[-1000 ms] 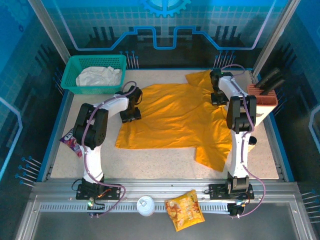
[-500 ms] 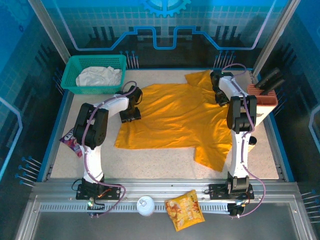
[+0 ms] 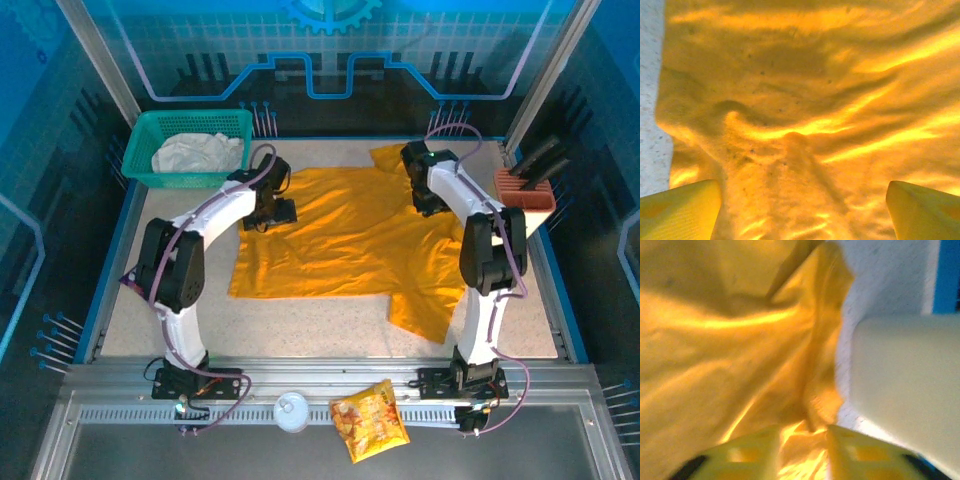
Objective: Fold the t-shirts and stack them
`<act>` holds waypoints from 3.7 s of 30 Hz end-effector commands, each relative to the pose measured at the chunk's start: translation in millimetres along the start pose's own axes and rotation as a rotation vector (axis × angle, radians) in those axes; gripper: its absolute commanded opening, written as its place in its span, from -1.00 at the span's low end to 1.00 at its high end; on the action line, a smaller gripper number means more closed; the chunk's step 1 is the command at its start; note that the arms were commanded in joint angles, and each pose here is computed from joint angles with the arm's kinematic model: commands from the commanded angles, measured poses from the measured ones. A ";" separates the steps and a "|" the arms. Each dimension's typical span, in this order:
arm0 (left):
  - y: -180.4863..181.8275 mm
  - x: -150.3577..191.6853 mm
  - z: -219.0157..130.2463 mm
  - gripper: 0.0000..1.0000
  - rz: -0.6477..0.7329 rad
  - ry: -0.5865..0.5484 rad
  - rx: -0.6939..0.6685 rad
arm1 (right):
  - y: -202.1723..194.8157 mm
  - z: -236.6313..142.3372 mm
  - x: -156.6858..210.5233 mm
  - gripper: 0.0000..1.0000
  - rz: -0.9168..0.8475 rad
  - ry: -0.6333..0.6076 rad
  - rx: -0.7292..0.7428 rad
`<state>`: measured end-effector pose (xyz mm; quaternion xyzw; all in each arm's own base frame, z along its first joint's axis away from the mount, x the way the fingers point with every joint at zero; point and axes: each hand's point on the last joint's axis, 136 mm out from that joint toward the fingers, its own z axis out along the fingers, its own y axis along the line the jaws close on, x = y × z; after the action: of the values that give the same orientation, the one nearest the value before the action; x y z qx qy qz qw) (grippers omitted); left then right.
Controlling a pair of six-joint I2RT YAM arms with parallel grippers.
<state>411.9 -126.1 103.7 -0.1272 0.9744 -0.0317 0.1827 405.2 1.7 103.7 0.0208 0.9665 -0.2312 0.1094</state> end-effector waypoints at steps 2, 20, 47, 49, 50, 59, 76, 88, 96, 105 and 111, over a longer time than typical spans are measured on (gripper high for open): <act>4.5 -4.2 -34.8 0.80 0.011 -0.067 0.030 | 22.7 22.5 52.2 -1.00 0.080 0.081 -0.114; 37.9 94.4 78.6 0.47 -0.103 0.246 -0.055 | 6.7 74.5 125.0 -1.00 0.088 0.247 -0.028; 77.6 147.3 67.0 0.31 -0.115 0.291 -0.131 | 41.2 49.5 184.9 -1.00 0.203 0.346 -0.303; 77.6 145.3 64.4 0.32 -0.115 0.284 -0.132 | 39.7 48.3 184.4 -1.00 0.214 0.344 -0.300; 77.4 143.4 62.6 0.32 -0.112 0.278 -0.132 | 38.5 47.8 182.8 -1.00 0.226 0.339 -0.299; 55.6 101.3 13.2 0.59 -0.055 0.134 -0.013 | 33.2 31.2 161.5 -1.00 0.295 0.268 -0.338; 50.2 -2.9 -30.0 0.52 -0.114 -0.039 0.135 | 40.1 -30.5 133.9 -0.53 0.283 0.064 -0.534; -5.5 -79.7 40.6 0.36 0.165 -0.076 0.168 | 44.8 -48.5 138.9 -0.41 0.261 0.010 -0.607; 2.6 -91.0 95.7 0.58 0.358 0.027 0.003 | 47.1 -48.4 139.9 -0.40 0.251 0.015 -0.611; 3.1 -85.0 130.2 0.62 0.616 0.097 -0.169 | 49.5 -49.4 135.8 -0.40 0.243 0.018 -0.621; -2.3 -83.4 134.5 0.15 0.662 0.090 -0.194 | 50.9 -51.8 134.2 -0.40 0.242 0.014 -0.633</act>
<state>550.0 -119.7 26.1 0.1541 0.9697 0.0833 0.1704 267.1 60.5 93.1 0.1177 0.9811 0.0828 0.1296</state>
